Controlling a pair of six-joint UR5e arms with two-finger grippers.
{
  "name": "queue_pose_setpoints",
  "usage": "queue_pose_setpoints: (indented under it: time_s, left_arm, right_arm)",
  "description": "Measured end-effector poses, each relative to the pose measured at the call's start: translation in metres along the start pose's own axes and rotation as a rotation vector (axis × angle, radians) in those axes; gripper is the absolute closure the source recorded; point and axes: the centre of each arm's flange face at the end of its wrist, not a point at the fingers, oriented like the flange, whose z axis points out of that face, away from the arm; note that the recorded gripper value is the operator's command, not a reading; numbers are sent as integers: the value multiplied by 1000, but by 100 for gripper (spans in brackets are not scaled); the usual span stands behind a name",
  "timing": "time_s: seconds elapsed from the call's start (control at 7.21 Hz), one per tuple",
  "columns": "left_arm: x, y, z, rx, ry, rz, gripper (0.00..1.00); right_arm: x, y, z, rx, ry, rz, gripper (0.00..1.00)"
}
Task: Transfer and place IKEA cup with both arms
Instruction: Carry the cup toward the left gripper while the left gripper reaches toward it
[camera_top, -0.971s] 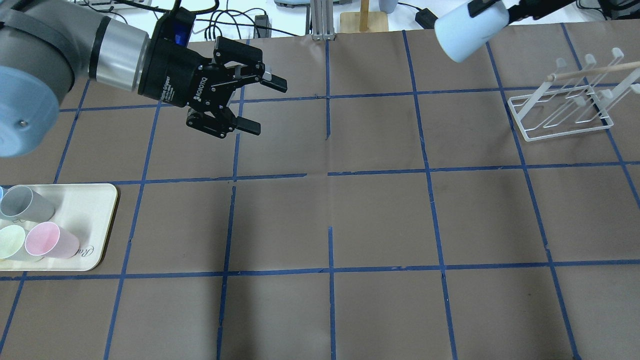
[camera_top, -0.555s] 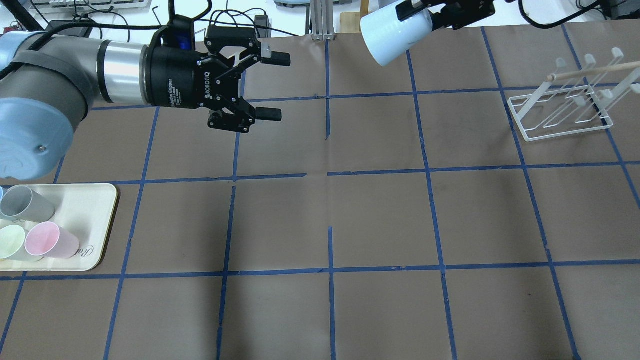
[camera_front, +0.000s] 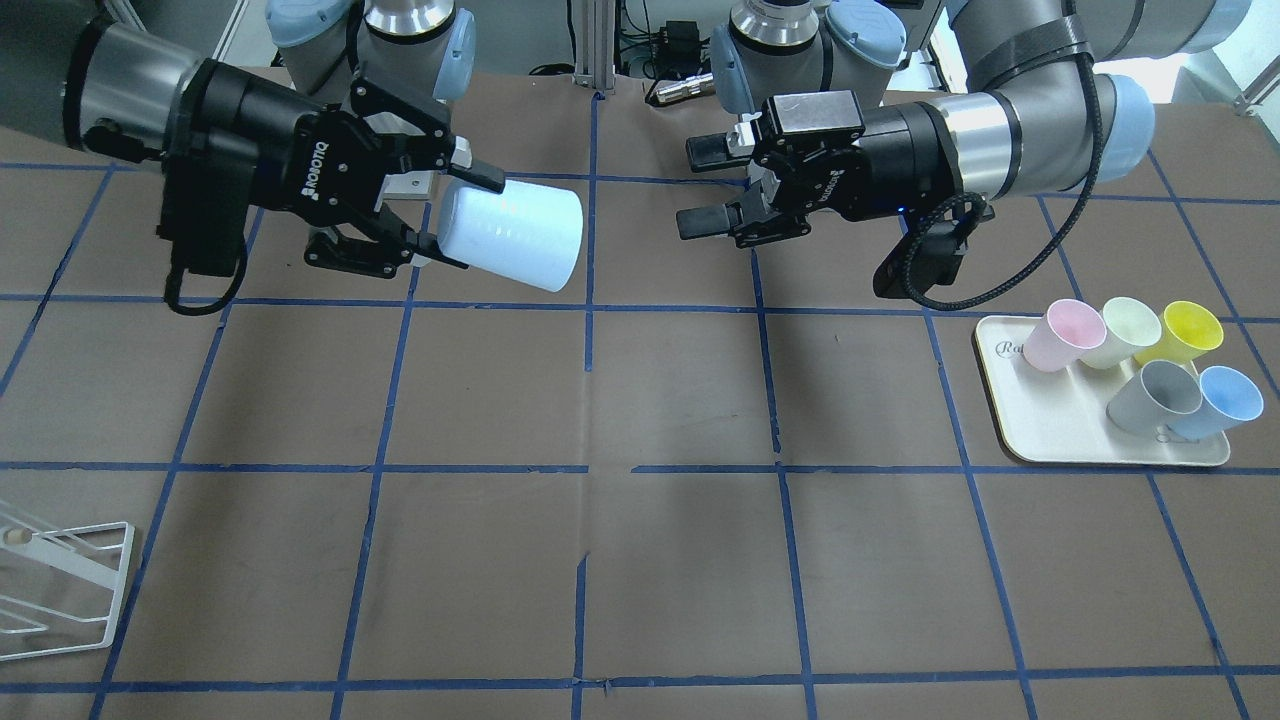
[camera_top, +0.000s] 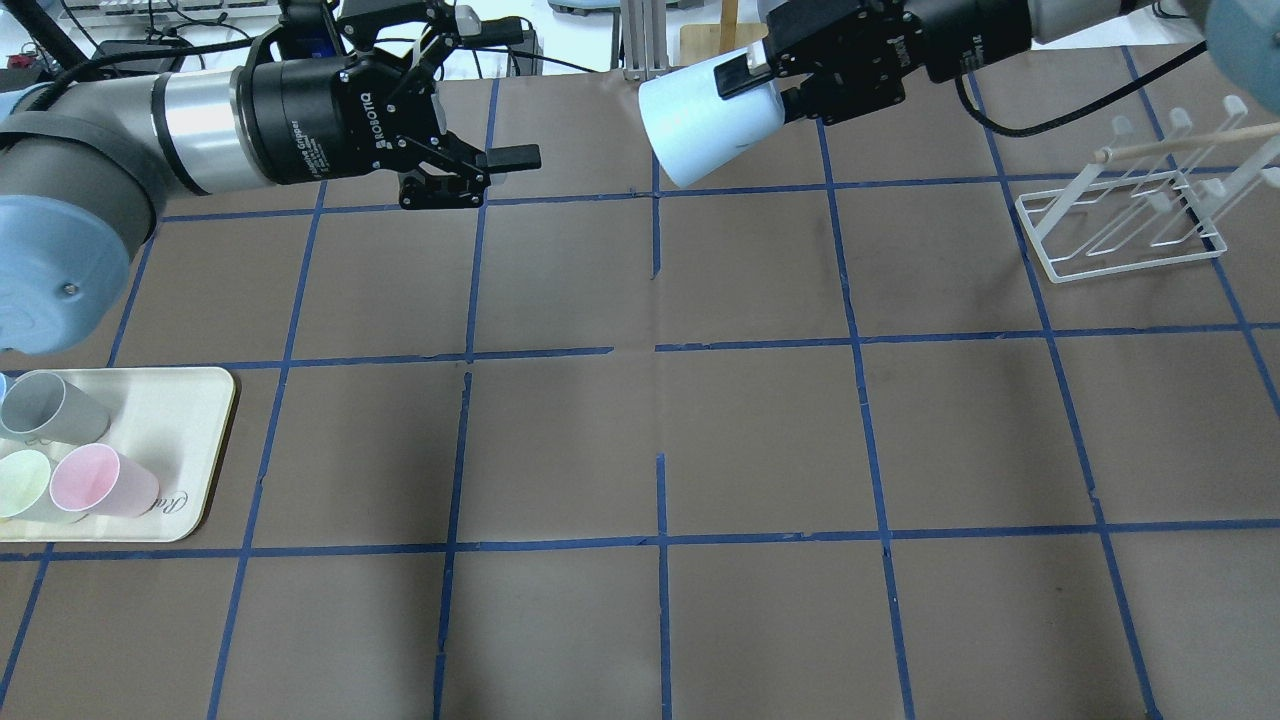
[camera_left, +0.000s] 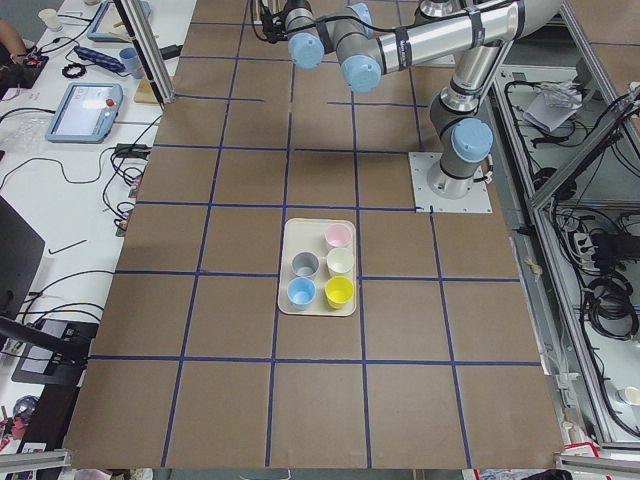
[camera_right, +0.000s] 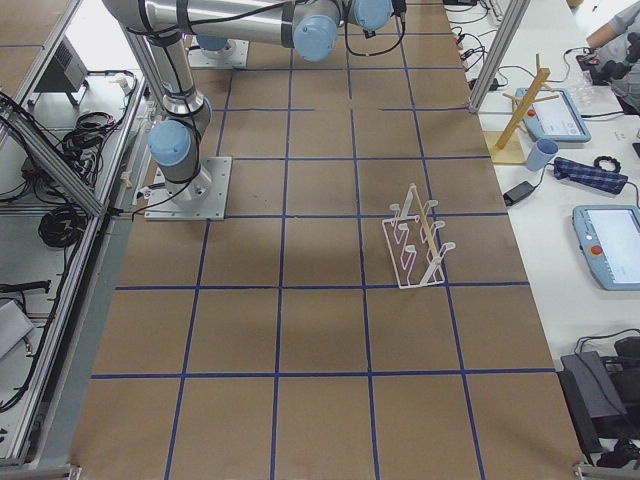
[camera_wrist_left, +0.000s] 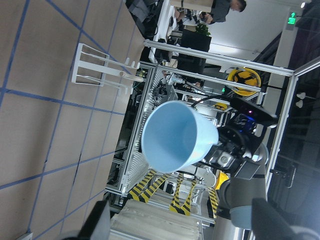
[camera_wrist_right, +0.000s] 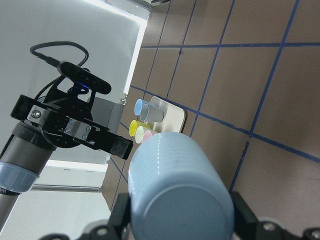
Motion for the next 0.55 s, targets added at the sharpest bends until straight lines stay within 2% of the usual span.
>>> queue_pose_setpoints:
  time_s: [0.28,0.55]
  left_arm:
    - [0,2,6,-7,57,3,0]
    - [-12,7,14,-22,62,1,0]
  right_arm:
    - [-14,3,13,-10,-27,39,37]
    - [-26,3,24,-16,-52,61,37]
